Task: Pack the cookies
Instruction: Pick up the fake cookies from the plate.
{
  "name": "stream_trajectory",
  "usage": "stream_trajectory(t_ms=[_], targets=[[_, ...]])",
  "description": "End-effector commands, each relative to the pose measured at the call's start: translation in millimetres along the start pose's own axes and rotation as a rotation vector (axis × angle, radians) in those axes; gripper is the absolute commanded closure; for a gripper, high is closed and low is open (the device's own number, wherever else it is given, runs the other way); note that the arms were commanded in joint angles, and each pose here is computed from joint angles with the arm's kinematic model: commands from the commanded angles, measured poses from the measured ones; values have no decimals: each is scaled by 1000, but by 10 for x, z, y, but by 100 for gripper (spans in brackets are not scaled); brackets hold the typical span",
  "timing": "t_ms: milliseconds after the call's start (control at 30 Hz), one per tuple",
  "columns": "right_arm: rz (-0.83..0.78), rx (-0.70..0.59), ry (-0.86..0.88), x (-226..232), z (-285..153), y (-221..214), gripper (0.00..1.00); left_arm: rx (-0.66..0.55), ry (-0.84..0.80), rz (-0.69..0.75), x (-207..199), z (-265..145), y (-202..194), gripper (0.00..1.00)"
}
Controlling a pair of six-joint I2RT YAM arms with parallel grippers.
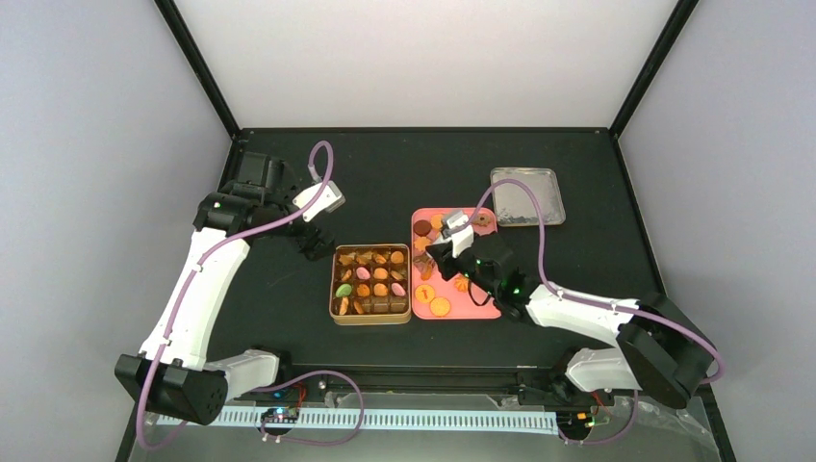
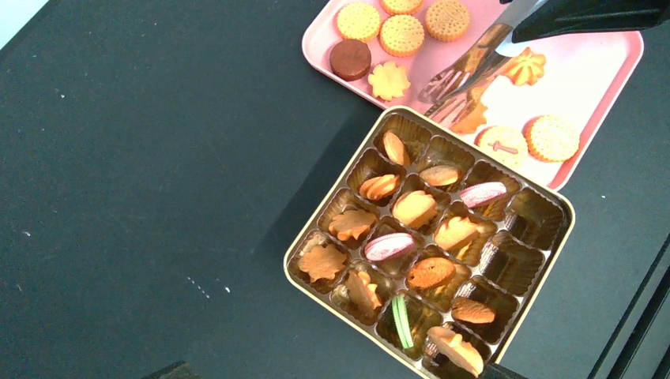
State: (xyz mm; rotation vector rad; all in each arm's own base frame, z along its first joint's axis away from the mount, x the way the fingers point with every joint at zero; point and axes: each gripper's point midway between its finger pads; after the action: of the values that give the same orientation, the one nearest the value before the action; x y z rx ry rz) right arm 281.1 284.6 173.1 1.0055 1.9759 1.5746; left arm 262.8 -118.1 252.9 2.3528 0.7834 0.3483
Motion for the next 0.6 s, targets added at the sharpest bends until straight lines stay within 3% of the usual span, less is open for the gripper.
stream_trajectory(t_ms=[0,200,567], targets=[[-12,-1,-1,32,-39,38,76,-11,19,13,18,-49,3,4],[12,-34,-30,0,-140,258,99,-9,12,8,19,-31,6,4],[-9,-184,11,162,-495,950,99,-9,30,11,50,-61,4,4]])
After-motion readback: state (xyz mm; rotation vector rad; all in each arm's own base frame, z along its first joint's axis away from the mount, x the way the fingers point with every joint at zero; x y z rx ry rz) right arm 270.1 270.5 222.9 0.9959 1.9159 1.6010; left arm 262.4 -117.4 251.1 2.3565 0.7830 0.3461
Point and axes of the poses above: each gripper's point midway between its finger pads, its own z axis out along the fingers, its own x axis along the line the jaws close on, y = z × x
